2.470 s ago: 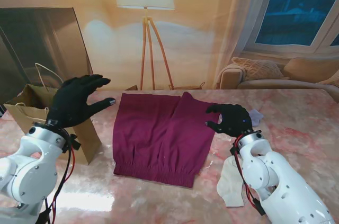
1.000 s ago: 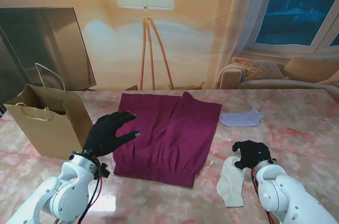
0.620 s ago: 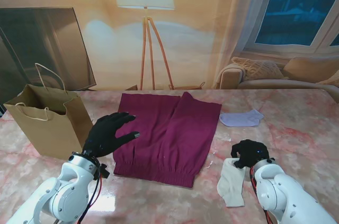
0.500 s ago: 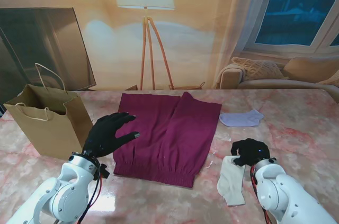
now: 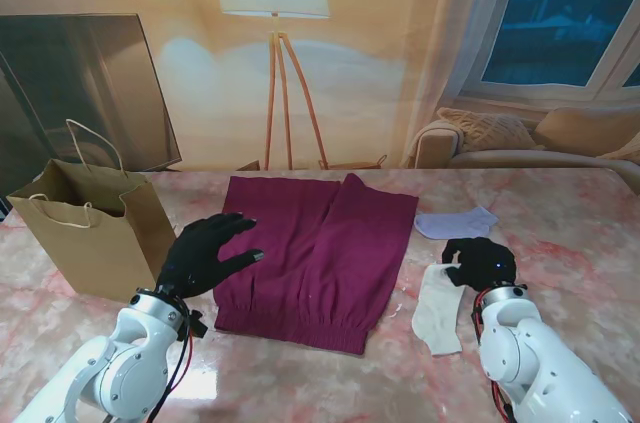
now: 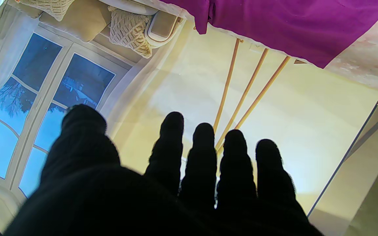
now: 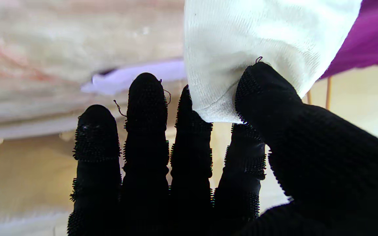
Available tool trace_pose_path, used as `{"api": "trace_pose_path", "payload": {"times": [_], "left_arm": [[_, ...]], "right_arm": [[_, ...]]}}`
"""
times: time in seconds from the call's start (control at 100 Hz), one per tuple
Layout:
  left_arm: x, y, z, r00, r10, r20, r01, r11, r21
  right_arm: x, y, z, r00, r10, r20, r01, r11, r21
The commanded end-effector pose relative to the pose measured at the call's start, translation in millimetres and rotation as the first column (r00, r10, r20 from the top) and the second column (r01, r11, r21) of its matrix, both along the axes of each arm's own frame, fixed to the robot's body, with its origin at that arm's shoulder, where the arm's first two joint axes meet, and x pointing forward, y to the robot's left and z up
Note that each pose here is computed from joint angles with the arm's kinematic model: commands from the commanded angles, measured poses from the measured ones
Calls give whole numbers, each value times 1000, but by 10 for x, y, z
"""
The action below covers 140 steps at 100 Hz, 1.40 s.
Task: Fold the socks and the shorts into the kraft paper bag
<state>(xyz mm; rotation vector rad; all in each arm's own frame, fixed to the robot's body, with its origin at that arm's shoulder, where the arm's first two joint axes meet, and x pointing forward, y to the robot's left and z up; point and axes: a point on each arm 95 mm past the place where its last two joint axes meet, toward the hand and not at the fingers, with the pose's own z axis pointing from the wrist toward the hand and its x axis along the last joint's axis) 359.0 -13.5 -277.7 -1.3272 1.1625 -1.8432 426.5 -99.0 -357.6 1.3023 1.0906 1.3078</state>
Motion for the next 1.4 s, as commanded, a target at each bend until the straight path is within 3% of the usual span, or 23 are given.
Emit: {"api": "trace_pose_path", "payload": {"times": [0.0,0.1,0.22,0.37,0.55,0.82,1.05,1.22,1.39], "left_arm": [[-1,-15,1,1000,-4,-2,4,1000,-5],[0,-12,2,1000,-3,0,3,1000,-5],[-1,-10,-2,1000,-1,1,1,1000,-6],[1,-16,-14,1000,-4,-1,4,1000,-7],[-10,-24,-22,1000,-9,-3,9,1000,-5],[-31,-20,-29,1000,-7,-3,7,1000,-4],[-25,-26,-31,1000,-11,-4,11,1000,-2],[-25,-27,-28,1000,-11,-6,11,1000,-2],[-20,-34,-32,1000,-14,-7,14,1000,-2]], "right_arm": [[60,17,132,999,-3,48,4,1000,-7],[87,2,229,995,3,98,-1,1000,-26],[50,2,274,994,46,103,-40,998,-56],[-78,32,204,988,127,83,-117,986,-117],[-253,36,75,971,235,31,-223,951,-215],[-516,19,-49,954,299,-6,-292,927,-235],[-690,-16,-63,930,344,-129,-366,901,-234],[-760,-21,-13,919,362,-156,-389,896,-214],[-775,11,51,917,374,-139,-396,899,-188]]}}
